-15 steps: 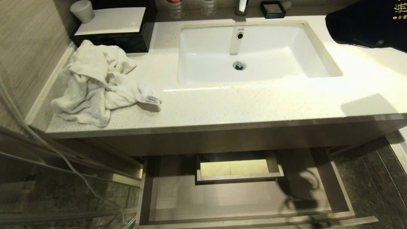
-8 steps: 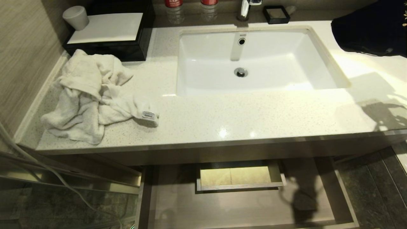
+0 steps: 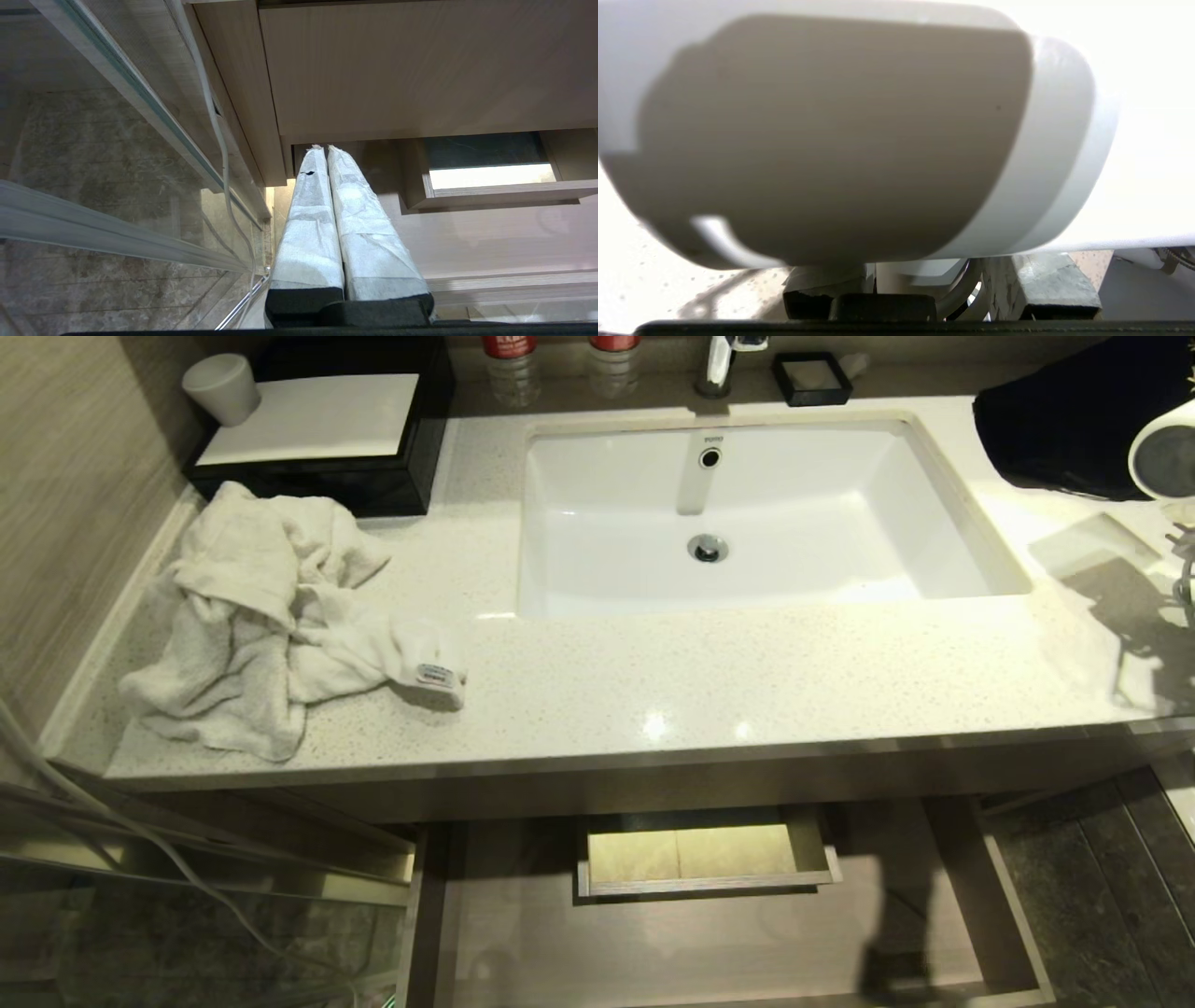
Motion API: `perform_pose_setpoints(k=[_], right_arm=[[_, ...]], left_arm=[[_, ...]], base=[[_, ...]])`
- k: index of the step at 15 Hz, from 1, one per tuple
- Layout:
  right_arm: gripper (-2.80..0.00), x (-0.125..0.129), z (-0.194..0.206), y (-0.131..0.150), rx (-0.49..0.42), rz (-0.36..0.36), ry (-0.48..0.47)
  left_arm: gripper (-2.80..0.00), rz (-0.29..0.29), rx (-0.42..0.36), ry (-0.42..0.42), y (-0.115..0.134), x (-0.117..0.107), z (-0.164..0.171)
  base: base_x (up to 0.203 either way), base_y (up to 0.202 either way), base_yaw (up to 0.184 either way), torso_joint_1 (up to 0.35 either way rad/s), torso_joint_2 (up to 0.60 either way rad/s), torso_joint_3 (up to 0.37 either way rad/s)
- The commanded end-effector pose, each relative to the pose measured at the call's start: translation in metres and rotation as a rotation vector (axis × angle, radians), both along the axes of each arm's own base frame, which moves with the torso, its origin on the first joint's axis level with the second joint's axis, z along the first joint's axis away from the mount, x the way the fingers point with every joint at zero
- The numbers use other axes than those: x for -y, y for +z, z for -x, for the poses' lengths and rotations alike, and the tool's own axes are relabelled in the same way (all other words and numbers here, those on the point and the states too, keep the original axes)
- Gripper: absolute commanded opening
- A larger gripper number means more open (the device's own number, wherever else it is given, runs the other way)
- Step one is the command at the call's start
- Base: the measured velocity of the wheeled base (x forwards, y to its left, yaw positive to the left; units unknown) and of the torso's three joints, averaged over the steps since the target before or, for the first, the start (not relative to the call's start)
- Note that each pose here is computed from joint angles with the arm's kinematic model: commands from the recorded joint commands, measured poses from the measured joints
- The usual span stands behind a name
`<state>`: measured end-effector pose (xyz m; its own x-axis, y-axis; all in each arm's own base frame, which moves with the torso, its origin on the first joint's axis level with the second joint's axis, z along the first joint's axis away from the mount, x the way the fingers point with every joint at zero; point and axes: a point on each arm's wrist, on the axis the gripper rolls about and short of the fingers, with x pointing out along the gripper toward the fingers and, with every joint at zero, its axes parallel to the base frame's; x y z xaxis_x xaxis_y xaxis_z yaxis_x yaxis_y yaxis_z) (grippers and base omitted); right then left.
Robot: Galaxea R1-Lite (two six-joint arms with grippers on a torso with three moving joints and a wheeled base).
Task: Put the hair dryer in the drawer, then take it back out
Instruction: Place it on the countertop
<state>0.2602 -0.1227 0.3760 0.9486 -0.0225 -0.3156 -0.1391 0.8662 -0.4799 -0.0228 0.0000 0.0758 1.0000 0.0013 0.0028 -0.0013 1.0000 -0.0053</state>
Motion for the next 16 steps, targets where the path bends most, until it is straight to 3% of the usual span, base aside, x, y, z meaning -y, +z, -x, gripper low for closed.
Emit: perform_pose_setpoints(k=[1,6,7,12,16], right_arm=[[-2.80,0.009,-0.017,-0.014,-0.041,-0.011,0.003],[-2.80,0.015,-0.029,-0.025,-0.064,0.011,0.017],[0.00,0.016,-0.031,-0.026,-0.064,0.009,0.018],[0.00,0.012,-0.023,-0.018,-0.037,0.012,0.035],[0.00,-0.010,0.026,0.013,0.059,-0.005,0.113]], left_arm=[[-2.80,0.001,0.000,-0.001,0.000,0.000,0.000],[-2.80,0.001,0.000,0.000,0.000,0.000,0.000],[-2.80,0.001,0.000,0.000,0.000,0.000,0.000],[-2.80,0.001,0.000,0.000,0.000,0.000,0.000],[-2.80,0.001,-0.001,0.000,0.000,0.000,0.000]], base=[[0.000,0.000,0.000,0.000,0.00,0.000],[0.000,0.000,0.000,0.000,0.00,0.000],[0.000,0.000,0.000,0.000,0.00,0.000],[0.000,0.000,0.000,0.000,0.00,0.000],[0.000,0.000,0.000,0.000,0.00,0.000]])
